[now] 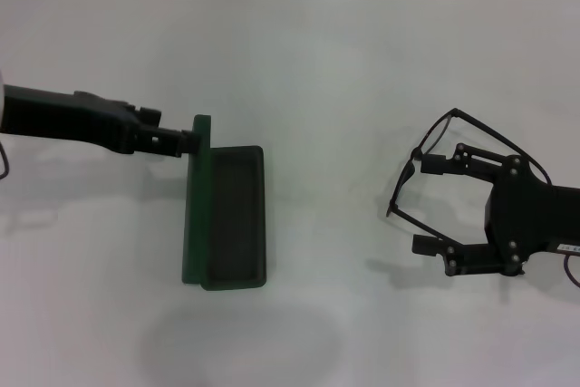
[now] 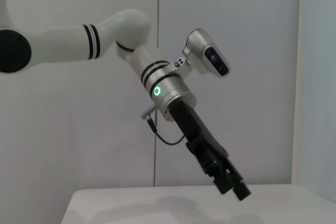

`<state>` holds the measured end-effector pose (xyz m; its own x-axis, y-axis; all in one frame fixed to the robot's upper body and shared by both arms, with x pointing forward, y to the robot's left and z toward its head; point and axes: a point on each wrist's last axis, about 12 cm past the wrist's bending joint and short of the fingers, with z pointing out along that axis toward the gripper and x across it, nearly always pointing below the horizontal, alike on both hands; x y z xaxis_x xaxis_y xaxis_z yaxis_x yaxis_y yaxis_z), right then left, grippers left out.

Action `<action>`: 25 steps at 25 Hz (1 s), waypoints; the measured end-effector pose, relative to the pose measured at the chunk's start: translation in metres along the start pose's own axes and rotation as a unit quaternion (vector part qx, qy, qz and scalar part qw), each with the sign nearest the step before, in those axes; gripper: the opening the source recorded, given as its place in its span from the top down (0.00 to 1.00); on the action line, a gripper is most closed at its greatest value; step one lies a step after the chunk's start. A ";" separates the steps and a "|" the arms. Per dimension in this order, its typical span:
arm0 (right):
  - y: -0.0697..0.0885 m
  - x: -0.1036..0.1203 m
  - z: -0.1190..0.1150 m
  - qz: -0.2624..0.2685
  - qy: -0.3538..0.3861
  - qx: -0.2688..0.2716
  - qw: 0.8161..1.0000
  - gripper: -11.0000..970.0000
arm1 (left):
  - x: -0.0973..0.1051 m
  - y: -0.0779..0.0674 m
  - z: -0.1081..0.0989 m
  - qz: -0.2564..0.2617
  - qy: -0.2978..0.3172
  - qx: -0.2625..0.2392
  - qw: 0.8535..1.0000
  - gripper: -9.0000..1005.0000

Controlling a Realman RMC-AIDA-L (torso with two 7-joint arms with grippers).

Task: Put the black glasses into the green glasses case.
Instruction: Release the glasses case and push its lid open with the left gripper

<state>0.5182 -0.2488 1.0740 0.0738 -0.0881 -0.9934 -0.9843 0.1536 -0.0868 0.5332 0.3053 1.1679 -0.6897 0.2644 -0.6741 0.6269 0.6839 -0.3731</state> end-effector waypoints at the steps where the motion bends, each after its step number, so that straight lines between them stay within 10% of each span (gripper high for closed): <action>1: 0.000 0.000 0.000 -0.001 0.000 0.000 1.000 0.09 | 0.000 -0.003 0.000 -0.006 0.011 -0.004 1.000 0.14; 25: 0.001 0.000 0.004 -0.005 -0.004 -0.004 1.000 0.09 | -0.013 -0.013 0.043 -0.069 0.140 -0.049 0.987 0.17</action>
<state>0.5179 -0.2449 1.0741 0.0843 -0.0824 -0.9930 -0.9849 0.1445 -0.0956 0.5493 0.2633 1.1539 -0.8477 0.3316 -0.4140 0.4913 0.7850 -0.3772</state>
